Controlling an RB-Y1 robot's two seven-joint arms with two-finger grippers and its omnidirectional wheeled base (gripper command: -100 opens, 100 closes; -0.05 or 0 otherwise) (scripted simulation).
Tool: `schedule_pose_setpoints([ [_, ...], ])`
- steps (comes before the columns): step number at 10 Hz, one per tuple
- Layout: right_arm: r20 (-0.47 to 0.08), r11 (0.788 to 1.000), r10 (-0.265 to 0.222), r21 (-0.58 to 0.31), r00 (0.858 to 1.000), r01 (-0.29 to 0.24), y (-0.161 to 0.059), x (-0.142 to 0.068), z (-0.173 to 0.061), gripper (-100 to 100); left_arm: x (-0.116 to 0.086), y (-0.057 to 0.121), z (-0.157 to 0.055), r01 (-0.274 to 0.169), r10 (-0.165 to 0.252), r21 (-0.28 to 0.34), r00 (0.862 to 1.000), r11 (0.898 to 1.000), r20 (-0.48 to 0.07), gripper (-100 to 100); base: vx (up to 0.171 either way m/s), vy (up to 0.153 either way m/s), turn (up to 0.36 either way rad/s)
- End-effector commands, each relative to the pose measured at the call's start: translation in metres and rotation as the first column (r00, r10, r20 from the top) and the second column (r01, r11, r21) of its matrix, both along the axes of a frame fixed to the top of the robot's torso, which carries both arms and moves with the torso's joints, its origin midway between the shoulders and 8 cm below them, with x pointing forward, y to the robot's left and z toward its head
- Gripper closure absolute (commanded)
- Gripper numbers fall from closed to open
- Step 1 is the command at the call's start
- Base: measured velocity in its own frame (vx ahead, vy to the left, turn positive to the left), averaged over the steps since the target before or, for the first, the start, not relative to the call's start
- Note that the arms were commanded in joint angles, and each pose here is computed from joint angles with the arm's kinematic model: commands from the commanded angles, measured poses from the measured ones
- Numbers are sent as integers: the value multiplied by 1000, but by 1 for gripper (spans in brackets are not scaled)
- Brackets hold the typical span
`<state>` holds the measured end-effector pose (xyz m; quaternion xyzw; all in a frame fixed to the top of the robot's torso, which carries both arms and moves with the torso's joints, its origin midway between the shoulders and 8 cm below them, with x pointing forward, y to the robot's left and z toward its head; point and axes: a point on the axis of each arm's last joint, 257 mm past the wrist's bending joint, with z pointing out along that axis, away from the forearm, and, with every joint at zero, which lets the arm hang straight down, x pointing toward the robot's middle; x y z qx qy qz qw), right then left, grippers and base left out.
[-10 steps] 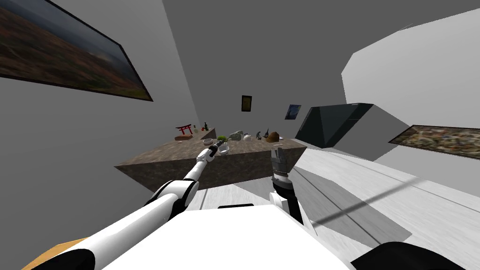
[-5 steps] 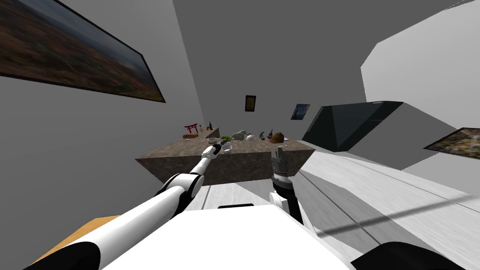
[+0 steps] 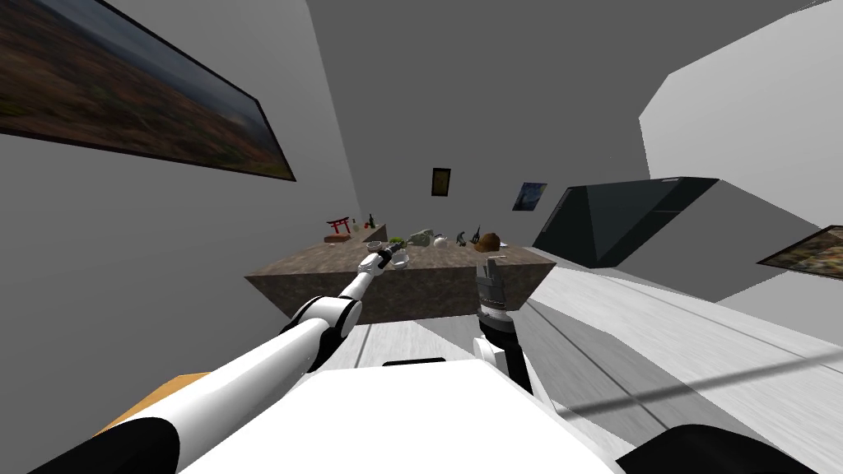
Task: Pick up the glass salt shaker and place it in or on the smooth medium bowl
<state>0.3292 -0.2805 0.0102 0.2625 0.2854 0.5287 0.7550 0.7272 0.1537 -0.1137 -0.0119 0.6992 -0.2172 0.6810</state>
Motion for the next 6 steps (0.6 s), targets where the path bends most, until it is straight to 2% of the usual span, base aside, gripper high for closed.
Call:
schedule_pose_setpoints([
  [1, 0, 1000, 0, 0, 1000, 0, 0, 0, 0, 0, 0, 0, 0, 0, 0, 0, 1000, 1000, 0, 0, 0, 0, 0],
  [6, 0, 1000, 0, 0, 1000, 0, 0, 0, 0, 0, 0, 0, 0, 0, 0, 0, 1000, 1000, 0, 0, 0, 0, 0],
])
